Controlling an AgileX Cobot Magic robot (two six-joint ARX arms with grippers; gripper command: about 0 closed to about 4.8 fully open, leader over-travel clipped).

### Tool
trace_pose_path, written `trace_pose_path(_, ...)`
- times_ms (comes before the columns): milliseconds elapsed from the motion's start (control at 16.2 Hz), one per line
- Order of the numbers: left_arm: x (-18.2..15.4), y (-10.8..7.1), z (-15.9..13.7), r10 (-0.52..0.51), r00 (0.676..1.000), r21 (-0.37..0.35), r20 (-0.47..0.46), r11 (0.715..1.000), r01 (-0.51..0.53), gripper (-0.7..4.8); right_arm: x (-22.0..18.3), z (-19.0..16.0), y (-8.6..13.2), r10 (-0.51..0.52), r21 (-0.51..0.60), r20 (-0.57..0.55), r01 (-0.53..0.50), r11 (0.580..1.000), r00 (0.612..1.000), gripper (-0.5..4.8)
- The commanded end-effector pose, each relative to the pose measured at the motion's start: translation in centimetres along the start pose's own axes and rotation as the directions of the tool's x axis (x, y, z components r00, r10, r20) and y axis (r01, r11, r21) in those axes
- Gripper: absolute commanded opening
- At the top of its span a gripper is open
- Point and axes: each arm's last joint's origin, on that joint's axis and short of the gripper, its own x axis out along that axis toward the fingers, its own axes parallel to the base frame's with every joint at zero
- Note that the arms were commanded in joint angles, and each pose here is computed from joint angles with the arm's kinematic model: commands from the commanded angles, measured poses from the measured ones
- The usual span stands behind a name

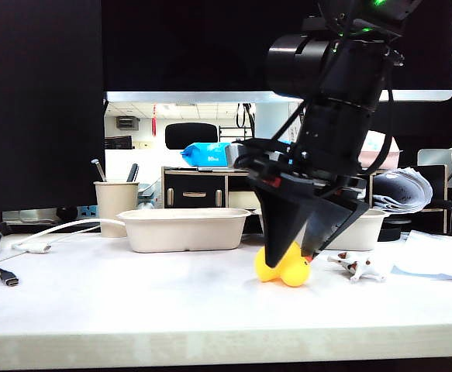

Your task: Put the dolls with similar colors into the same paper box, while dolls with different colors go into separate paper boxes.

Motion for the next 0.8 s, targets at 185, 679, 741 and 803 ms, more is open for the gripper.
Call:
trace_pose_path(185,0.0,0.0,0.2,-0.002,1.000,0.005,0.011,1.000,0.002,-0.05,1.3,0.0,-0.1,-0.002,0.003,-0.030,0.002,1.000,1.000,2.17)
trace_pose_path(679,-0.1,0.0,0.2,-0.002,1.000,0.005,0.015,1.000,0.002,-0.05,1.2,0.7,-0.2,-0.008,0.016,0.028,0.007,1.000,1.000,1.34)
trace_pose_path(741,-0.1,0.0,0.2,-0.002,1.000,0.005,0.016,1.000,0.002,-0.05,0.9,1.0,-0.2,-0.009,0.017,0.042,0.008,1.000,0.999,1.34)
trace_pose_path(803,-0.1,0.0,0.3,-0.001,1.000,0.004,0.023,1.000,0.001,-0.05,0.5,1.6,-0.2,-0.012,0.022,0.075,0.010,1.000,0.997,1.34)
